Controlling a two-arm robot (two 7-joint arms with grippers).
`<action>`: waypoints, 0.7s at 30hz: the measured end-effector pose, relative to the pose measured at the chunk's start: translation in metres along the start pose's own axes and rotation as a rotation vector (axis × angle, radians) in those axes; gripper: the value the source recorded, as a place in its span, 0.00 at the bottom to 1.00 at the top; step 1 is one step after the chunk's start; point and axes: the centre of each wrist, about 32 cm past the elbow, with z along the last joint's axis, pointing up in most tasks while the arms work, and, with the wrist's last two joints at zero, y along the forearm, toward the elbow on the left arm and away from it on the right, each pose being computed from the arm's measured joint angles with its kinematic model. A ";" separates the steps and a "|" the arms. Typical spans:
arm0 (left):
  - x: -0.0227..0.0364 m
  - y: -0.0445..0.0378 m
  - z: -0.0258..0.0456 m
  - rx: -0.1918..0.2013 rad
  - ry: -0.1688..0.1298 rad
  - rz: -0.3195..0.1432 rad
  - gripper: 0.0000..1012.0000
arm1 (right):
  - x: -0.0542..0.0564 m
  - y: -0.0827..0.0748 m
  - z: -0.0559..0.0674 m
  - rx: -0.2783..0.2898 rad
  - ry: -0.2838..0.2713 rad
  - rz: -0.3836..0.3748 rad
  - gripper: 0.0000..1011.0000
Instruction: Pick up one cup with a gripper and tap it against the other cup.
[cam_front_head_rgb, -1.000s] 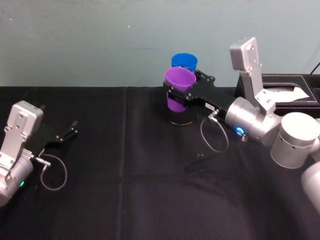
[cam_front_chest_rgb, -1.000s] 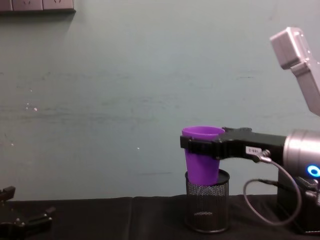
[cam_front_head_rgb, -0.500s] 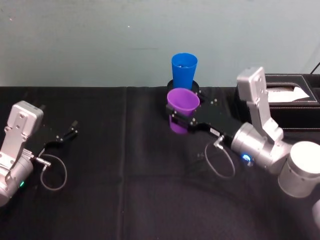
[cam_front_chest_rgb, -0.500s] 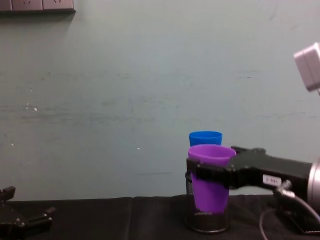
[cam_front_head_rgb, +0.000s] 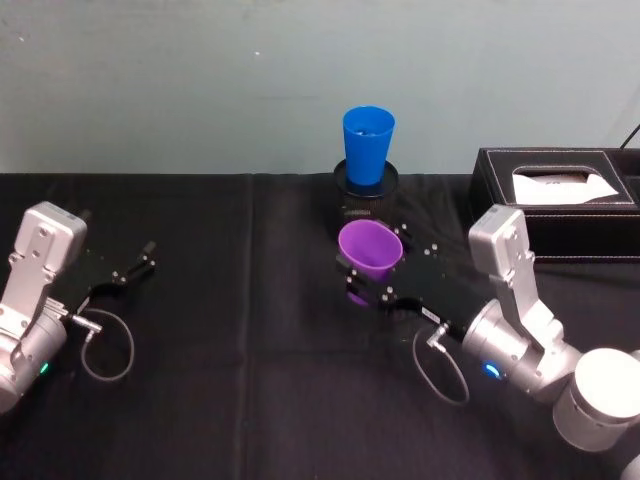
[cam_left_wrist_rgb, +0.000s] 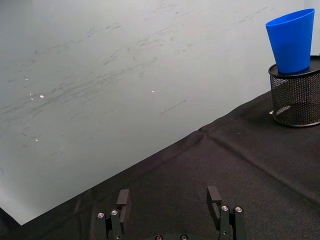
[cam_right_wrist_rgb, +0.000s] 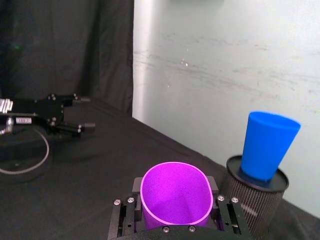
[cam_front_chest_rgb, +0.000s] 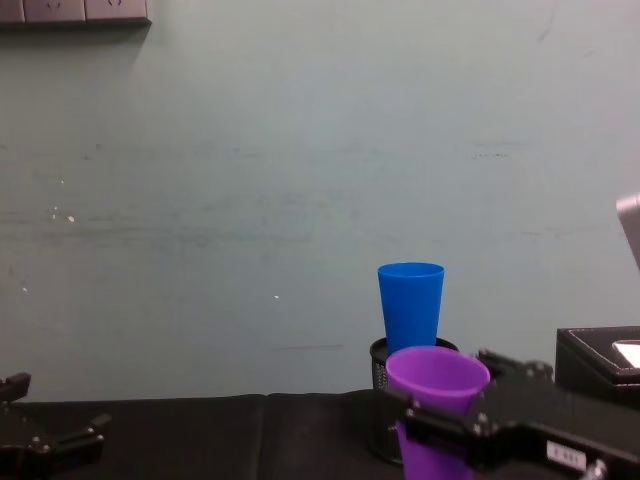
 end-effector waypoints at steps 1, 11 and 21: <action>0.0000 0.0000 0.0000 0.000 0.000 0.000 0.99 | -0.002 -0.002 -0.004 -0.004 0.001 -0.004 0.72; 0.0000 0.0000 0.0000 0.000 0.000 0.000 0.99 | -0.013 -0.009 -0.025 -0.014 0.019 -0.031 0.72; 0.0000 0.0000 0.0000 0.000 0.000 0.000 0.99 | -0.020 -0.015 -0.036 -0.024 0.063 -0.051 0.72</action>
